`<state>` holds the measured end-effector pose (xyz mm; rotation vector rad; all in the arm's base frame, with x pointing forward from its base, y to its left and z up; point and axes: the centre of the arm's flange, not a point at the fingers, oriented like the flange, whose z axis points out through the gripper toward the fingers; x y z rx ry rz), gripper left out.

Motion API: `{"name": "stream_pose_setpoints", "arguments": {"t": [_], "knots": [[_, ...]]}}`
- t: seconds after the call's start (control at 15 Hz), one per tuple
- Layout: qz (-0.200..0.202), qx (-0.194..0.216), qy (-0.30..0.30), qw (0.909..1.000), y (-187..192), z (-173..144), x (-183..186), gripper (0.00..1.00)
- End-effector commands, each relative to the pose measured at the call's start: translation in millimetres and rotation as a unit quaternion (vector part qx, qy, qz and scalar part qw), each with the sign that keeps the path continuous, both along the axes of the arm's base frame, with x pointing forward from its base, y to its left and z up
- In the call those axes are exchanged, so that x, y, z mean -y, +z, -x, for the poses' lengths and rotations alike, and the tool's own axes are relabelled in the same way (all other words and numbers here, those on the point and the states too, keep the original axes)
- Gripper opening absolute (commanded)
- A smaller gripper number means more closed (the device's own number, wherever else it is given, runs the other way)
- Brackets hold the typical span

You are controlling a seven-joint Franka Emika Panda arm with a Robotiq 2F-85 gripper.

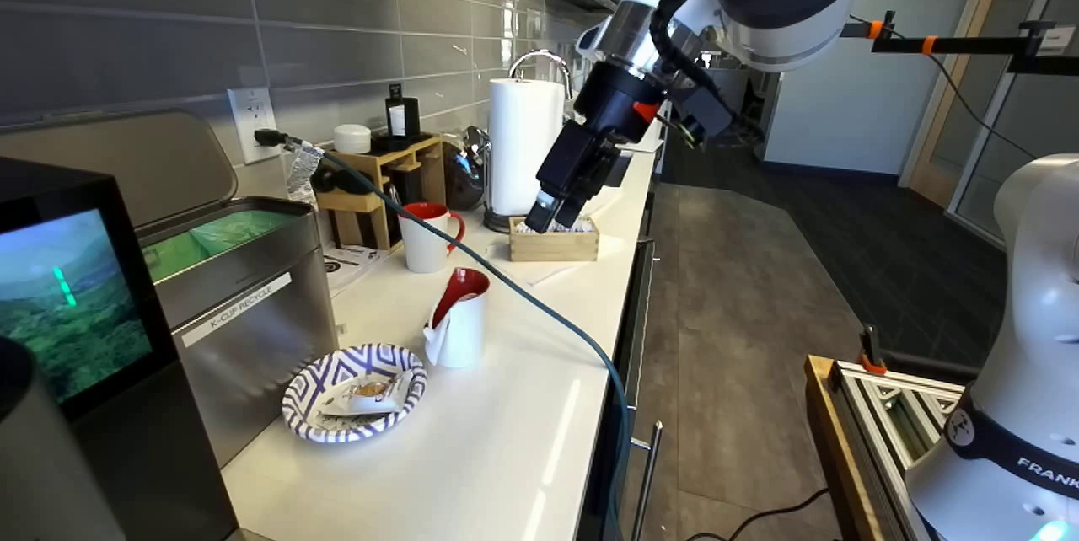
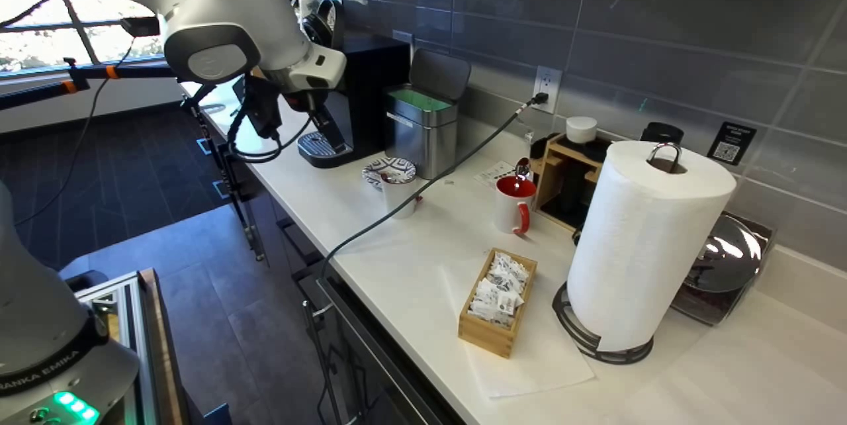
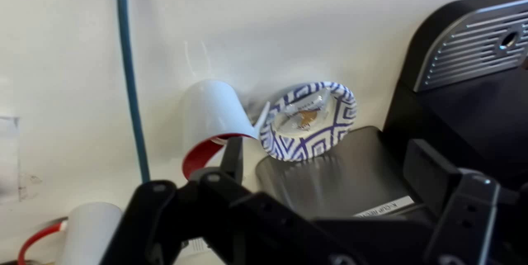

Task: Remove the sachet from the plate and place it on the table

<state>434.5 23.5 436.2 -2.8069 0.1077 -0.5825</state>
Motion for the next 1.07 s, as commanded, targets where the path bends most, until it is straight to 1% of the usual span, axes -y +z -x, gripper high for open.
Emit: {"name": "stream_pose_setpoints", "arguments": {"t": [0.0,0.13,0.2,0.27,0.4,0.47,0.6,0.73,0.8,1.0], "knots": [[0.015,0.086,0.020,0.9960,0,-7,-74,1.00],[0.044,0.144,0.048,0.9874,4,-9,-113,1.00],[0.062,0.167,0.073,0.9813,5,-11,-133,1.00],[0.076,0.186,0.093,0.9752,3,-11,-147,1.00],[0.108,0.202,0.153,0.9614,-6,-14,-169,1.00],[0.124,0.194,0.188,0.9548,-15,-17,-176,1.00],[0.152,0.184,0.233,0.9426,-29,-22,-186,1.00],[0.176,0.177,0.263,0.9319,-48,-30,-191,1.00],[0.184,0.174,0.273,0.9280,-54,-33,-192,1.00],[0.195,0.148,0.290,0.9253,-80,-48,-191,1.00]]}}
